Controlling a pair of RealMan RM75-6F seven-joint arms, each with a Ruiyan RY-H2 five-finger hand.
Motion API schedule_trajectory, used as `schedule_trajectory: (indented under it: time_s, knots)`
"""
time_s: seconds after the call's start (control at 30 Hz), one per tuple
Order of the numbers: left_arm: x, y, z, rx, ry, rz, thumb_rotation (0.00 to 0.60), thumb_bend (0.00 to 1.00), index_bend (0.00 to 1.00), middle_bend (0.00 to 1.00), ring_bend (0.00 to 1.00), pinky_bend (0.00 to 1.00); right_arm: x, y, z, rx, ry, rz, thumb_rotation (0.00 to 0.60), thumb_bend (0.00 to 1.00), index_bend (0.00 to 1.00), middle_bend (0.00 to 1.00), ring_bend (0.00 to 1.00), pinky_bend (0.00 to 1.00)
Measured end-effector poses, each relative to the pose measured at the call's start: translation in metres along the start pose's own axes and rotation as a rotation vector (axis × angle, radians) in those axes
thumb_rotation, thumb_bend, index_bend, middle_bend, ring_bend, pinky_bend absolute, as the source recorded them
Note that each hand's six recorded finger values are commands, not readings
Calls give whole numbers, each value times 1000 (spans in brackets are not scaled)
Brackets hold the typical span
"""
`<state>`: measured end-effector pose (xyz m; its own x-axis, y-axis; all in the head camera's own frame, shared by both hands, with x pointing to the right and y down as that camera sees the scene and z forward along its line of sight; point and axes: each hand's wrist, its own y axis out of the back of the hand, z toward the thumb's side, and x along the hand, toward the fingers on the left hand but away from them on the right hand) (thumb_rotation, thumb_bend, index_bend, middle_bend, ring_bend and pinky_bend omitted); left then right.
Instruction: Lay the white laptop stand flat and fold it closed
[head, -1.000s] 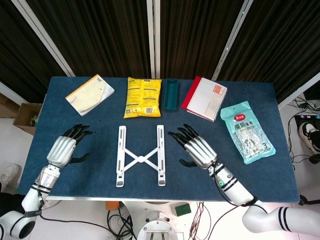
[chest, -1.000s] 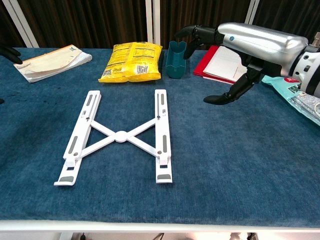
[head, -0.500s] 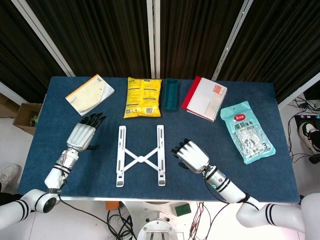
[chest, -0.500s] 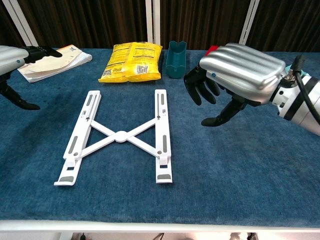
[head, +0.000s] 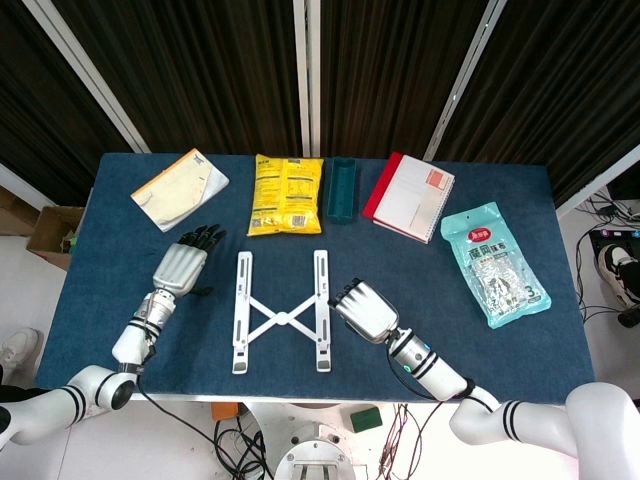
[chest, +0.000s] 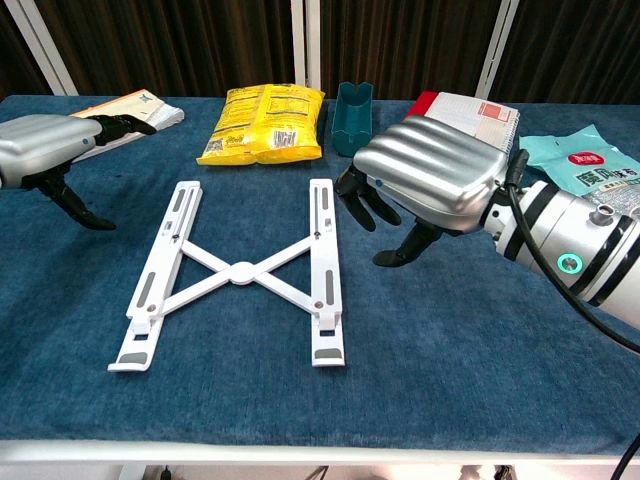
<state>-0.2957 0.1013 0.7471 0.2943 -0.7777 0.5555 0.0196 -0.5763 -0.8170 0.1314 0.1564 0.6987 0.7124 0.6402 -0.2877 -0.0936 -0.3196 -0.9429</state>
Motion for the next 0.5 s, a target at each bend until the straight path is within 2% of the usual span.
schedule_trajectory:
  time_s: [0.13,0.23,0.5]
  knots:
    - [4,-4,0,19,-1,-11,600,0,109,90,58,205,-3,-3,1,1,1,0,600,0,725,784,716,749]
    - [8,-5,0,38,6,6,600,0,184,182,126,276,-4,-4,0,1,-1,3,600,0,725,784,717,749]
    - [14,-7,5,27,-2,44,600,0,196,234,168,318,-3,-11,-5,9,-17,18,600,0,726,783,716,749]
